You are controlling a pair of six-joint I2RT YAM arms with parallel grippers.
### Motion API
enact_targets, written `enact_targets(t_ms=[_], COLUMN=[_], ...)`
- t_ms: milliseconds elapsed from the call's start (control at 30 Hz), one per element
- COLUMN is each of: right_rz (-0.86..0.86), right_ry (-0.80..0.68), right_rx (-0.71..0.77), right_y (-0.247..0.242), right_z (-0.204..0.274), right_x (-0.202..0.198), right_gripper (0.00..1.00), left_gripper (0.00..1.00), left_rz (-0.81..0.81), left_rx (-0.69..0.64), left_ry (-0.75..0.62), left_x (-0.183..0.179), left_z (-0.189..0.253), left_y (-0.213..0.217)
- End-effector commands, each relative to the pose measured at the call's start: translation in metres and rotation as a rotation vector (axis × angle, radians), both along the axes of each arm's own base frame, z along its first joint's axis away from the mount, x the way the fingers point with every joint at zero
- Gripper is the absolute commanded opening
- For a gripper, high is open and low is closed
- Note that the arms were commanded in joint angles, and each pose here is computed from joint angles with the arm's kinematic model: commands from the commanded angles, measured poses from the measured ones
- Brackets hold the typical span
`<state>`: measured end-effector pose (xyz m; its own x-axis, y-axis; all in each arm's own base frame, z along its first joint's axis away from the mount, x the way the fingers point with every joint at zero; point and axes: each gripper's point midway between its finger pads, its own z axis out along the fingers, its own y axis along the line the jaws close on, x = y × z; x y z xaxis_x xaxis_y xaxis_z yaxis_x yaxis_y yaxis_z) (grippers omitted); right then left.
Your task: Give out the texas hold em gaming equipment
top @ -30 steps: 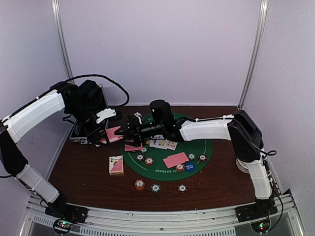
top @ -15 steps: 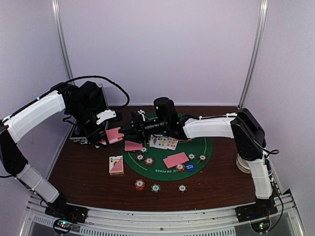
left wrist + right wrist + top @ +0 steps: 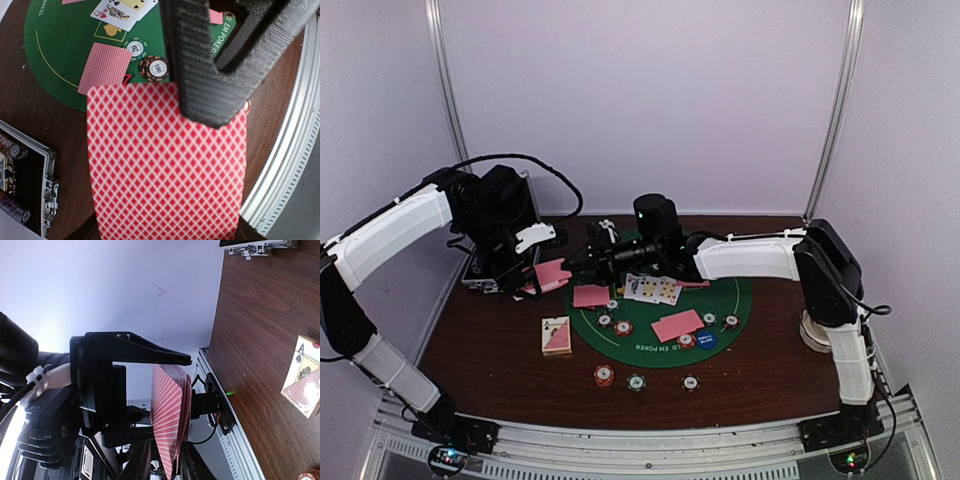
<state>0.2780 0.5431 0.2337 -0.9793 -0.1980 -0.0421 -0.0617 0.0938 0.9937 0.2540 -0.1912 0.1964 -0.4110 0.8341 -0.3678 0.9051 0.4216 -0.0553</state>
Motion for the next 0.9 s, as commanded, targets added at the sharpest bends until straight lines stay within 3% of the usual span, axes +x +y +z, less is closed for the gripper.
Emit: enact_targets(t_ms=[0, 667, 867], right_rz=[0.02, 0.049, 0.039], right_ry=[-0.041, -0.024, 0.009], right_rx=[0.062, 0.057, 0.078], right_y=[-0.005, -0.003, 0.001], right_z=[0.032, 0.025, 0.021], right_x=[-0.007, -0.016, -0.013], right_gripper=[0.22, 0.18, 0.06], left_gripper=[0.0, 0.0, 0.0], left_rz=[-0.004, -0.001, -0.001], left_rx=[-0.004, 0.006, 0.01], left_ry=[-0.037, -0.052, -0.054], left_x=[0.003, 0.007, 0.007], left_z=[0.005, 0.003, 0.003], left_y=[0.002, 0.003, 0.003])
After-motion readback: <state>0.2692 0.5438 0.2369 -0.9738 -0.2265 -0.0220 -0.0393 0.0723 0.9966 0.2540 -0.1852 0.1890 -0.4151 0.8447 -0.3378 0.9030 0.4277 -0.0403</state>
